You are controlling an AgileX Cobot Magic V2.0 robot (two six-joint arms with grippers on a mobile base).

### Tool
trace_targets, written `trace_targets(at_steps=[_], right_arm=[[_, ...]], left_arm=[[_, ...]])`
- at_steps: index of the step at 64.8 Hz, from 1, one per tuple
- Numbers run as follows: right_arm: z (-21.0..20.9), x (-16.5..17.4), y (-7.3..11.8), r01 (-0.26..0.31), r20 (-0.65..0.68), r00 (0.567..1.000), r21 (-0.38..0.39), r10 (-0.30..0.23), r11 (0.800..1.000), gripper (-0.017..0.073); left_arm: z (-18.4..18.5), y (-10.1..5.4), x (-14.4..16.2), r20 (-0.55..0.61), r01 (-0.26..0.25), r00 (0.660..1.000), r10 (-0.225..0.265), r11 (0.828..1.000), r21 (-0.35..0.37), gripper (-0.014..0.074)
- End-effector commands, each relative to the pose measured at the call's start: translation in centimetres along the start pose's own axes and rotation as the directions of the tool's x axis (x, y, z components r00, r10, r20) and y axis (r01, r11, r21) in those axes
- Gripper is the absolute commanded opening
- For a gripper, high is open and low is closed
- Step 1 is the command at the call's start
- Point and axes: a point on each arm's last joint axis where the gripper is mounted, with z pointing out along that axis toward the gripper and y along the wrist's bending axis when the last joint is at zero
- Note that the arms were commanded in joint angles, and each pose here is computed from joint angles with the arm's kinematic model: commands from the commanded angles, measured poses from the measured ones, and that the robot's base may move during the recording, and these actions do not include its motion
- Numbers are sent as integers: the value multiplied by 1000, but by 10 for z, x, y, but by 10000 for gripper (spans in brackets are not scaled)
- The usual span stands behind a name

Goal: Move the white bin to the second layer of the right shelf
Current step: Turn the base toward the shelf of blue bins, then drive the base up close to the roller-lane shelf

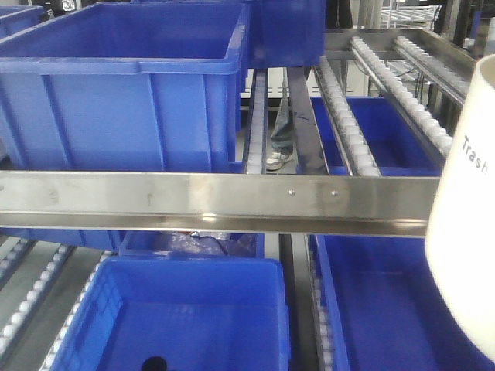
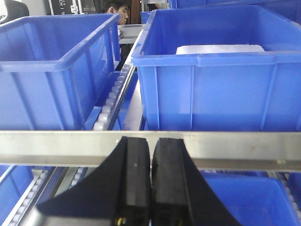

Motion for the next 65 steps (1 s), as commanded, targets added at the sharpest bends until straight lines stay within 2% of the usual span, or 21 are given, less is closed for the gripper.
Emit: trace_targets(at_steps=[1, 65], right_arm=[[-8, -8, 1, -2, 68, 998, -18, 3, 1000, 69], [-8, -8, 1, -2, 71, 997, -20, 3, 1000, 69]], left_arm=[[0, 0, 4, 62, 9, 998, -8, 1000, -8, 85], [0, 0, 4, 62, 9, 998, -8, 1000, -8, 85]])
